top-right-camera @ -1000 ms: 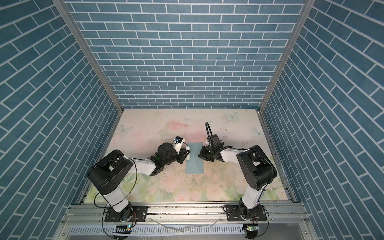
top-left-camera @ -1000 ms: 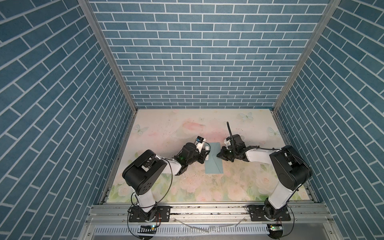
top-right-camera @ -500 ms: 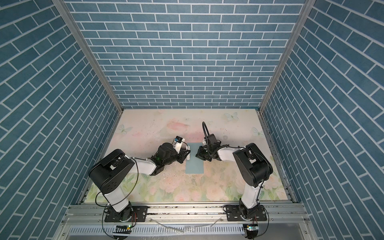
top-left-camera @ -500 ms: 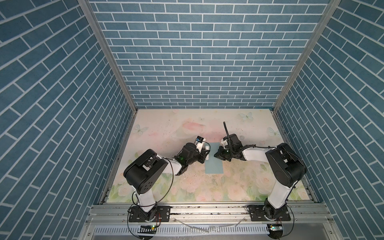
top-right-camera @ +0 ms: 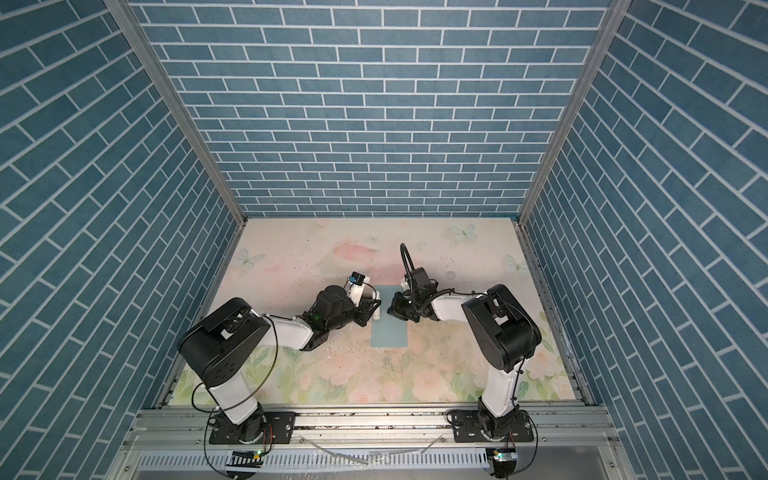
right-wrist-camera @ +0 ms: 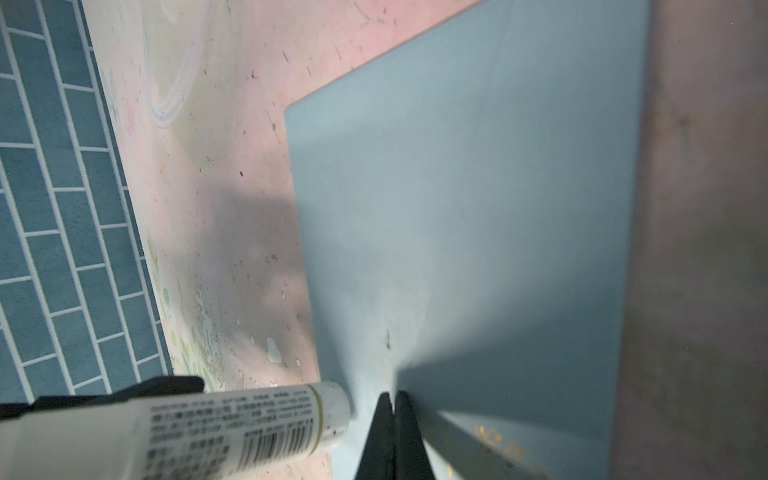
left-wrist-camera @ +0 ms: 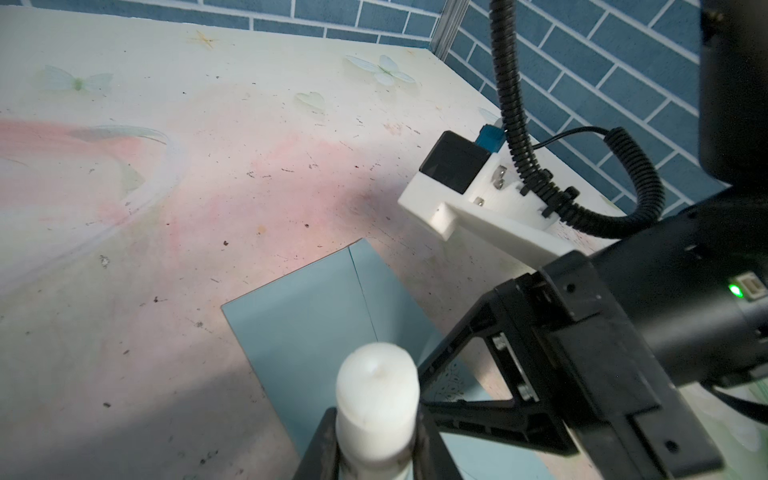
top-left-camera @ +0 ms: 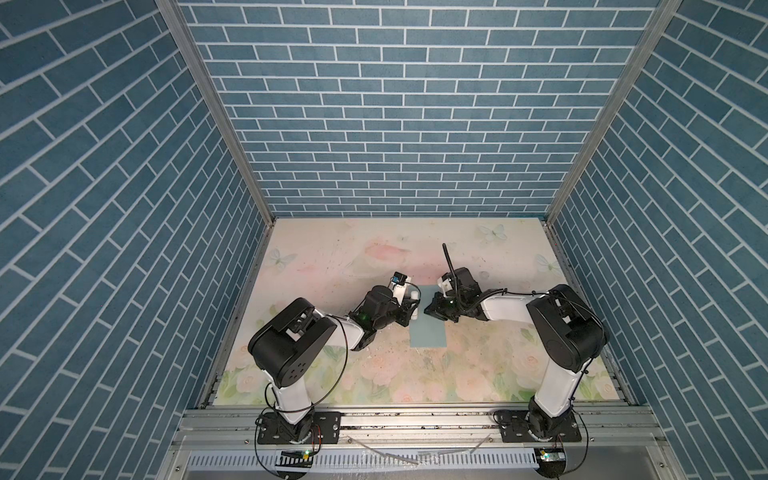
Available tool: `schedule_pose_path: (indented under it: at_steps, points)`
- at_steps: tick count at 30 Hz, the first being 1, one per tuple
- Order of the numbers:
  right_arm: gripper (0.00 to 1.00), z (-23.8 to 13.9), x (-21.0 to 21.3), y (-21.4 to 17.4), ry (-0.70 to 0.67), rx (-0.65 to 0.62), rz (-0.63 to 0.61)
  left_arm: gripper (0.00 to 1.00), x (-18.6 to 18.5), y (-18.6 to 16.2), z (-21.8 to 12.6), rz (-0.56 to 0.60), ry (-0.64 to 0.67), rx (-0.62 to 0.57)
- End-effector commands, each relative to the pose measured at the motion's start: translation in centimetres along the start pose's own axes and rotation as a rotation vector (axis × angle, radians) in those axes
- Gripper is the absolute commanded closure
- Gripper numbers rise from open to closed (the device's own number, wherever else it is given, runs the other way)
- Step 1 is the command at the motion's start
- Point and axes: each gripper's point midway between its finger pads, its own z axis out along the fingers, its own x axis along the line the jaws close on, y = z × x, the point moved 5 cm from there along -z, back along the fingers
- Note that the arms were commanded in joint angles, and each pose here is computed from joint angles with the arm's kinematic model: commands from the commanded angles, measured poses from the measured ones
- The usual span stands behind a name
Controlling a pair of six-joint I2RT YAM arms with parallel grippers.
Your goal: Place the letter into the envelope and seal it
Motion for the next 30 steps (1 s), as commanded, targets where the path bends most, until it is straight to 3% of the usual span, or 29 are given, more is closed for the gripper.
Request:
schedule_pose_path:
  at_steps: [1,30]
  points:
    - [1.00,0.2,-1.3,-1.5,-0.082,0.056,0.040,1.00,0.3,-0.8,0.5,-0.008,0.016,0.031]
    - [1.00,-2.0,-3.3,-4.8,-0.150,0.145,0.019,1.00,0.4,-0.8,0.9,-0.017,0.025,0.040]
